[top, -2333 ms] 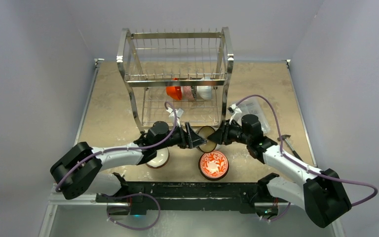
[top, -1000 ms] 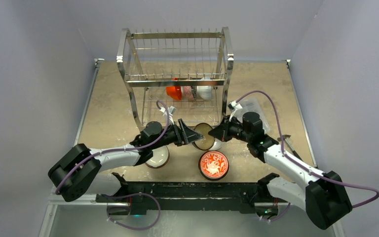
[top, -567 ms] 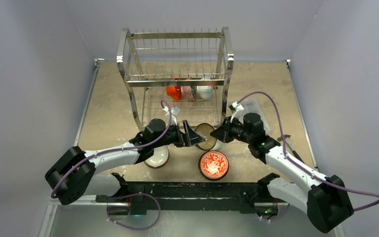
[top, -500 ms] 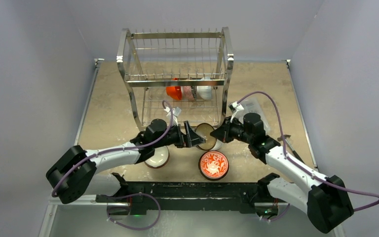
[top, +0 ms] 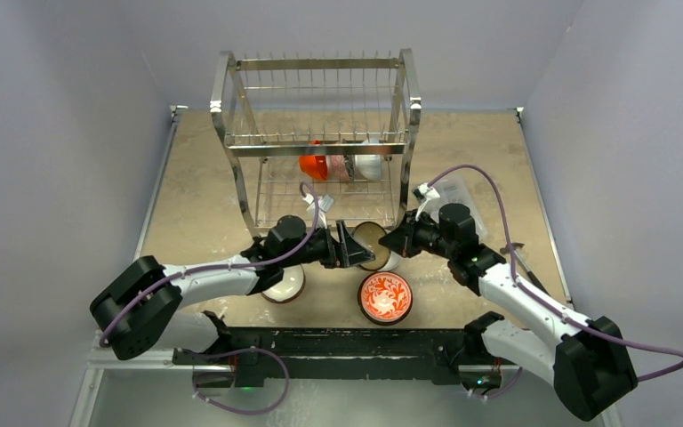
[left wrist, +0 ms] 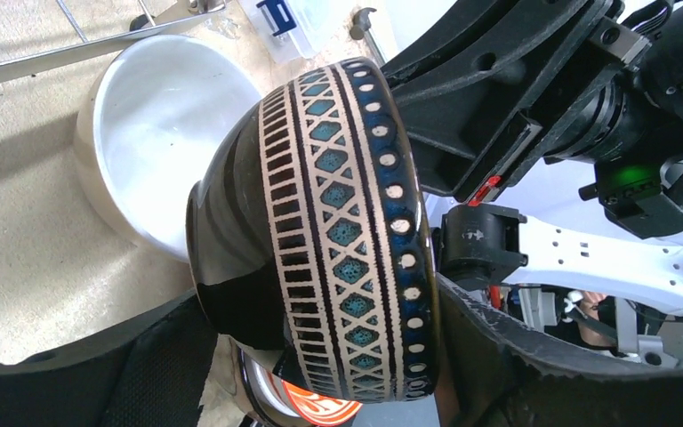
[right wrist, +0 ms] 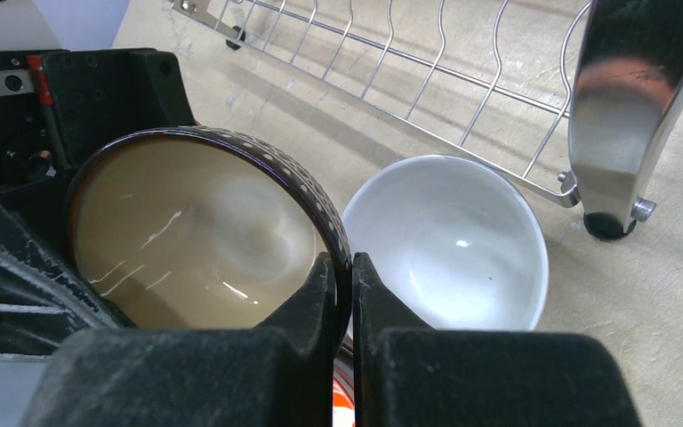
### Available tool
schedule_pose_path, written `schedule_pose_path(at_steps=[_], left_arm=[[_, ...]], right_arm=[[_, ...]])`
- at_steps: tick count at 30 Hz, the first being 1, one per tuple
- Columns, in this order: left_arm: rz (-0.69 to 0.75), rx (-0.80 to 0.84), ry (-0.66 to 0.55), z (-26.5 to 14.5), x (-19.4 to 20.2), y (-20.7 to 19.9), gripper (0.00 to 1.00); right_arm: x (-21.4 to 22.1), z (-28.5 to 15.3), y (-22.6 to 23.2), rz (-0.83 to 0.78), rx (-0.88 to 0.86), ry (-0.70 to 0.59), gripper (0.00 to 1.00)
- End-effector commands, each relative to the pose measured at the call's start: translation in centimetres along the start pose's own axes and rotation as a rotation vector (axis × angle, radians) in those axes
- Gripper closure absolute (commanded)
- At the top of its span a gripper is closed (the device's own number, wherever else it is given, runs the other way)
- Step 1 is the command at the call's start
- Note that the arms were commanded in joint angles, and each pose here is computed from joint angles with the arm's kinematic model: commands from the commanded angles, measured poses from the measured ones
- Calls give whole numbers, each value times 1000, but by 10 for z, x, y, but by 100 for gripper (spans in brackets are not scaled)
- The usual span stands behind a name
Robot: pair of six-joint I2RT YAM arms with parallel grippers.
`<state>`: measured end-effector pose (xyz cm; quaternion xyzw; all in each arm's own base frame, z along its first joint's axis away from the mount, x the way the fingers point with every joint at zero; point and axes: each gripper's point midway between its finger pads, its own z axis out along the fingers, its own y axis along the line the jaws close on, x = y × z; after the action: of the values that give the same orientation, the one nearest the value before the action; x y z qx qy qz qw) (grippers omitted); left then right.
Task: Load the bowls into the dish rack
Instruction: Pick up the bowl from the dish rack.
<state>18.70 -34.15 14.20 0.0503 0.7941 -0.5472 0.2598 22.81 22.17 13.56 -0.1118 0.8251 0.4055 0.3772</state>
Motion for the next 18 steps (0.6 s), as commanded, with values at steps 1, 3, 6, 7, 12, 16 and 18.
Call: schedule_pose_path(at_steps=[1,3,6,7,12,16,18], left_arm=[[32,63,-59,-2,-18,-24,18],[32,62,-72,-5,-20,-25,13],[34,67,-92,-8,-23,-27,16],[34,78,-95,-9,-23,-29,21],[32,104,-95,-7,-23,-33,49],[27,106,-90,-6,-22,-32,73],[26,101,-92,-6,-22,-31,85]], right_arm=[[-37,-4,24,-47,-67,-101,100],[-37,-4,23,-46,-64,-102,100],[-37,-4,24,-47,-65,-102,100],[-37,-4,24,-47,-66,-102,100],[-38,-4,24,-46,-65,-102,100],[-38,-5,25,-46,-63,-94,100],[-36,-5,25,-44,-66,-84,97]])
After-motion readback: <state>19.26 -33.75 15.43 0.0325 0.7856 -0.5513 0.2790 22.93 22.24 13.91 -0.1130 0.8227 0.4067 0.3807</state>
